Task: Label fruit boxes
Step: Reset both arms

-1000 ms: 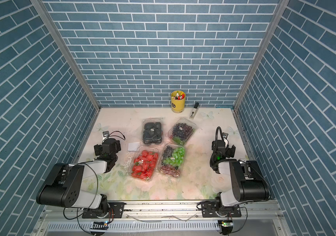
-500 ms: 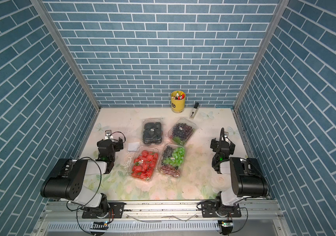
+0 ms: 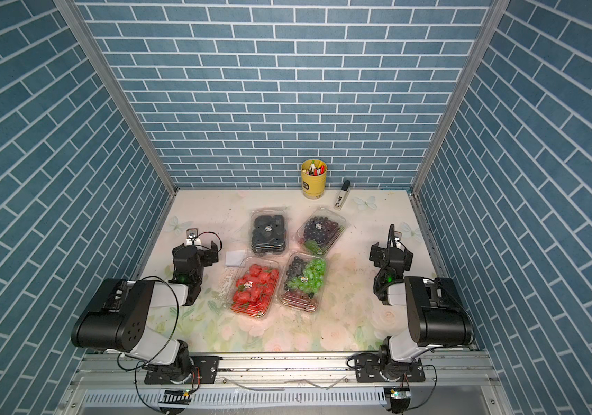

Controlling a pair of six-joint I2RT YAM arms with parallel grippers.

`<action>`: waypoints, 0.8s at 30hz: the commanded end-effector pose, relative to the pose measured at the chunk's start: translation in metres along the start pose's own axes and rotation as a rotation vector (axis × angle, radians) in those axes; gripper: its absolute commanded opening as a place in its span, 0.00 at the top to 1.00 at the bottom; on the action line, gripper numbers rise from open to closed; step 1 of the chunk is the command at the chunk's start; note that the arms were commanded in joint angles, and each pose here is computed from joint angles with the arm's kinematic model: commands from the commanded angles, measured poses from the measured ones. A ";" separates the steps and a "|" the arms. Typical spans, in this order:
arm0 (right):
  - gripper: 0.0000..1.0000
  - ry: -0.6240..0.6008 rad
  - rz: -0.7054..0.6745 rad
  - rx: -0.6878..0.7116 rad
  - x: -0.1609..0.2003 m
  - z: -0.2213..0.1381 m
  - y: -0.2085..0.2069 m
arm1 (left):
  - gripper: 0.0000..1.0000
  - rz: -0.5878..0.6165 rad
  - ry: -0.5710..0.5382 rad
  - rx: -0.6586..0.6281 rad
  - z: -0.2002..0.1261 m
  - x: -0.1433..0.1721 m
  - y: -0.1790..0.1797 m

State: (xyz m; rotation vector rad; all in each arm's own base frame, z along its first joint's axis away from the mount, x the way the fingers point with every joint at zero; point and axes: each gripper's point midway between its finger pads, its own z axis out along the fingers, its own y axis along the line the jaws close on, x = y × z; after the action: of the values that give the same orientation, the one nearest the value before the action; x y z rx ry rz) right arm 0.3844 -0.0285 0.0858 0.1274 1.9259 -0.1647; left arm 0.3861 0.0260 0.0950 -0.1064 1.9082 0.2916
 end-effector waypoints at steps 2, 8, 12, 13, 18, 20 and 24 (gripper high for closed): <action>0.01 -0.041 -0.054 -0.352 -0.006 -0.011 0.043 | 0.00 0.007 -0.015 0.004 0.001 -0.004 0.000; 0.01 0.017 -0.001 -0.205 -0.004 0.004 0.019 | 0.00 0.007 -0.015 0.003 0.001 -0.004 0.000; 0.01 0.021 0.031 -0.107 -0.005 0.008 0.003 | 0.00 0.007 -0.014 0.003 0.001 -0.004 0.000; 0.01 0.021 0.027 -0.117 -0.005 0.008 0.005 | 0.00 0.006 -0.014 0.004 0.001 -0.004 0.000; 0.01 0.025 0.017 -0.120 -0.005 0.008 0.006 | 0.00 0.006 -0.015 0.003 0.001 -0.004 0.000; 0.01 0.026 0.017 -0.120 -0.005 0.008 0.007 | 0.00 0.006 -0.015 0.003 0.001 -0.004 0.000; 0.01 0.028 0.016 -0.122 -0.005 0.009 0.007 | 0.00 0.007 -0.015 0.004 0.001 -0.004 0.000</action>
State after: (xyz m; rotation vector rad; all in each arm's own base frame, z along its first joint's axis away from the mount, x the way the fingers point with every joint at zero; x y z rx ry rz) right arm 0.3882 -0.0223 0.0791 0.0598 1.9761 -0.0259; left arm 0.3863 0.0252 0.0949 -0.1005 1.9088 0.2887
